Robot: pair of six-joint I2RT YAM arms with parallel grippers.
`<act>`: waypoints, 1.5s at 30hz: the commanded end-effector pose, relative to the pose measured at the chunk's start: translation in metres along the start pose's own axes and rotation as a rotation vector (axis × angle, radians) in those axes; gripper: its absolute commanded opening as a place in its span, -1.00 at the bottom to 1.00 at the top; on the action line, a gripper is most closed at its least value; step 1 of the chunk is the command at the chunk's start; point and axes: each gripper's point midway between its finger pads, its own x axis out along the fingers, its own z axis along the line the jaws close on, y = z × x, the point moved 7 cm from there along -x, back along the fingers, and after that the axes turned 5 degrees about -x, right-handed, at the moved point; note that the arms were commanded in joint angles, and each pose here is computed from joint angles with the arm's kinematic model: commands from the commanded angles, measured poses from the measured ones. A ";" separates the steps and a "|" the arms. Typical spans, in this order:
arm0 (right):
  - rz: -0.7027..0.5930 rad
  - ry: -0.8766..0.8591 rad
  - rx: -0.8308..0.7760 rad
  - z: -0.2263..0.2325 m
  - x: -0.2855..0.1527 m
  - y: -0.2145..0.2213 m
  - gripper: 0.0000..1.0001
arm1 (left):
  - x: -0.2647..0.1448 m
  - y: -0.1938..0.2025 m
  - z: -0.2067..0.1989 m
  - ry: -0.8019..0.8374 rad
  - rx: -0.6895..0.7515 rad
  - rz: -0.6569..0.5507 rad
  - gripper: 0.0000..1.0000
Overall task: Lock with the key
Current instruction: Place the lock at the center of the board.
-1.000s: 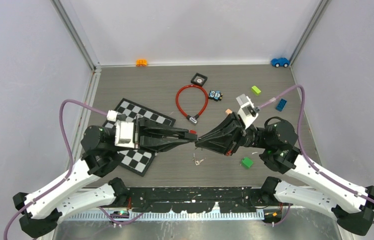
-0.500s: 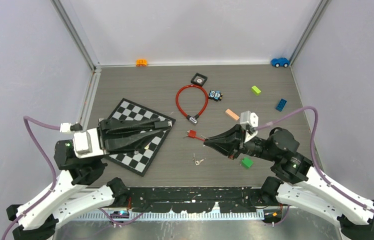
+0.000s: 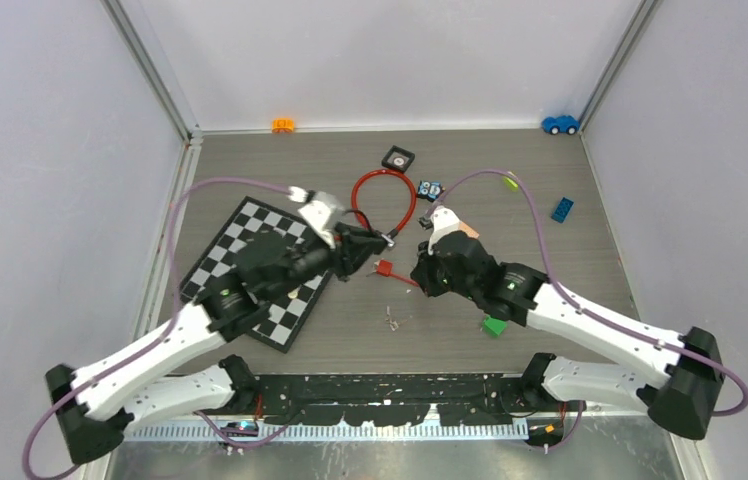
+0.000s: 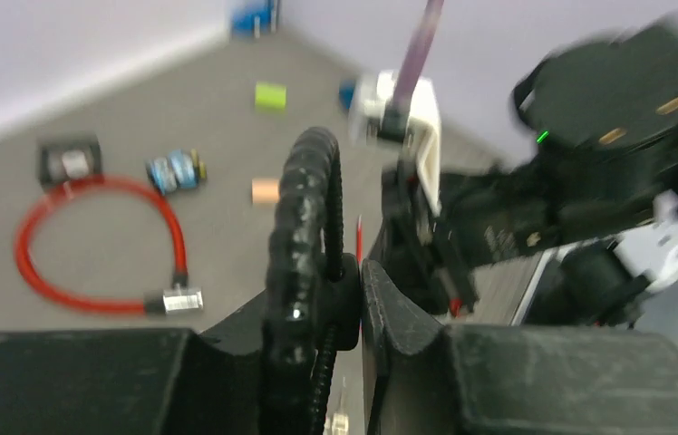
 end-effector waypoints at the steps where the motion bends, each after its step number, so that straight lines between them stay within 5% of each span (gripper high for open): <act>1: 0.038 0.233 0.145 -0.026 0.026 0.015 -0.88 | 0.020 0.073 0.019 -0.102 -0.088 0.220 -0.98; 8: 0.049 0.319 0.316 -0.068 0.072 0.013 -0.69 | 0.076 0.137 0.047 -0.141 -0.164 0.402 -1.00; 11: 0.060 0.364 0.322 -0.085 0.085 0.005 -0.41 | 0.104 0.147 0.058 -0.100 -0.213 0.440 -1.00; 12: 0.071 0.373 0.323 -0.089 0.087 0.003 -0.13 | 0.112 0.156 0.064 -0.098 -0.224 0.469 -0.97; 14: 0.080 0.383 0.320 -0.092 0.086 -0.004 0.30 | 0.123 0.164 0.069 -0.088 -0.235 0.516 -0.72; 17: 0.051 0.414 0.322 -0.095 0.077 -0.013 0.51 | 0.130 0.173 0.073 -0.091 -0.240 0.576 -0.18; 19: 0.034 0.446 0.322 -0.099 0.068 -0.014 0.53 | 0.130 0.174 0.077 -0.103 -0.233 0.579 0.26; 25: 0.021 0.479 0.331 -0.101 0.041 0.001 0.53 | 0.119 0.165 0.098 -0.194 -0.234 0.560 0.79; 32: 0.028 0.513 0.367 -0.103 0.020 0.021 0.51 | 0.087 0.177 0.123 -0.421 -0.339 0.692 0.82; 38: 0.013 0.497 0.391 -0.101 0.012 0.025 0.47 | 0.080 0.222 0.128 -0.496 -0.474 0.794 0.64; 45: 0.030 0.476 0.388 -0.099 0.012 0.031 0.46 | 0.094 0.231 0.135 -0.478 -0.398 0.815 0.65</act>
